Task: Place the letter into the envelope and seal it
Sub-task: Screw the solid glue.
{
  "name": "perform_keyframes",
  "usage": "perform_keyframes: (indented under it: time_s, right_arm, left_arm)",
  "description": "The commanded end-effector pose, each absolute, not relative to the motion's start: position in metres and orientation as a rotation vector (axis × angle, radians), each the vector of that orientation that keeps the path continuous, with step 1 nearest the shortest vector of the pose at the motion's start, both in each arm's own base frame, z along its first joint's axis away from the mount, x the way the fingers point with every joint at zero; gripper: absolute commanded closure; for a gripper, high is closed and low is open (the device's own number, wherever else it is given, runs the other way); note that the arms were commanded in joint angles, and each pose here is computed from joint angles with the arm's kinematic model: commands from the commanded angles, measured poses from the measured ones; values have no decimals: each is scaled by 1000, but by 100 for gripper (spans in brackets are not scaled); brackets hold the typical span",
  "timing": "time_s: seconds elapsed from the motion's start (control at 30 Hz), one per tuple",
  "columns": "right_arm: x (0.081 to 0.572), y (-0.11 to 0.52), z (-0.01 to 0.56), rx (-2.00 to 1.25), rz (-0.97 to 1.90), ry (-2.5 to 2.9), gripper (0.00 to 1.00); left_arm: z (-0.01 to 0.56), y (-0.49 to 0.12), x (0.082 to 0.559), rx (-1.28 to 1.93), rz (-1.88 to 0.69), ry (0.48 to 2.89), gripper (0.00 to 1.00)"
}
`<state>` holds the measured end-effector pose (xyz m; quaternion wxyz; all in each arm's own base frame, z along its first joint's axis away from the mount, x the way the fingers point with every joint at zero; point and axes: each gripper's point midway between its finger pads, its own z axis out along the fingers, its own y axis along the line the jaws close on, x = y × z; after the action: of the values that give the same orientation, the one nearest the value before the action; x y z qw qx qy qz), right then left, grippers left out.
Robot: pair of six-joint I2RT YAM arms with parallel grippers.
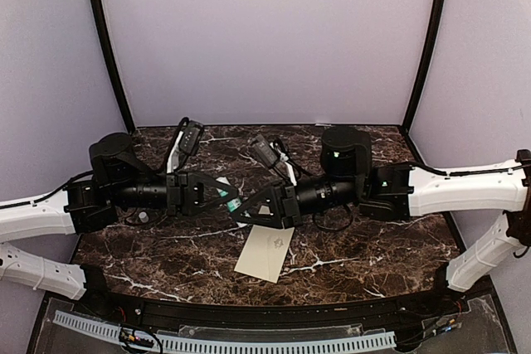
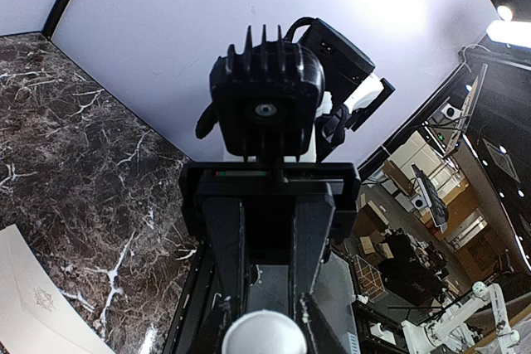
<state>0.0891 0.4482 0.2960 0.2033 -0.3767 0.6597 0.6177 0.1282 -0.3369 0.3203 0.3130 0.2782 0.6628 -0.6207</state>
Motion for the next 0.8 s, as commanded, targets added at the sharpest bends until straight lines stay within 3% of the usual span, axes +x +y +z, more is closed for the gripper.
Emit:
perform_keyframes:
  time_s: [0.0, 0.07, 0.13, 0.17, 0.23, 0.3, 0.43, 0.6, 0.77]
  right_arm:
    - [85, 450, 312, -1062, 1749, 1760, 87]
    - [85, 449, 315, -1055, 1749, 1747, 89]
    - [87, 449, 318, -1034, 1744, 1727, 91]
    - [89, 449, 322, -1012, 1735, 1711, 92]
    - [93, 446, 328, -966, 1721, 1680, 91]
    - [97, 444, 333, -940, 1710, 1656, 89]
    - [101, 444, 338, -919, 1677, 1635, 89]
    - [103, 445, 335, -922, 1652, 1648, 89]
    - [102, 447, 331, -928, 1646, 1663, 89]
  left_arm:
    - [339, -336, 125, 746, -1662, 1672, 100]
    - [339, -336, 125, 734, -1672, 1669, 96]
    - [339, -336, 126, 716, -1689, 1668, 73]
    - [339, -336, 125, 711, -1696, 1662, 56]
    - [338, -336, 126, 694, -1712, 1664, 42]
    - [338, -336, 126, 680, -1733, 1664, 38]
    - [336, -338, 126, 655, -1767, 1665, 37]
    - [337, -340, 128, 632, -1795, 1655, 53]
    - [341, -341, 130, 602, -1832, 1630, 60]
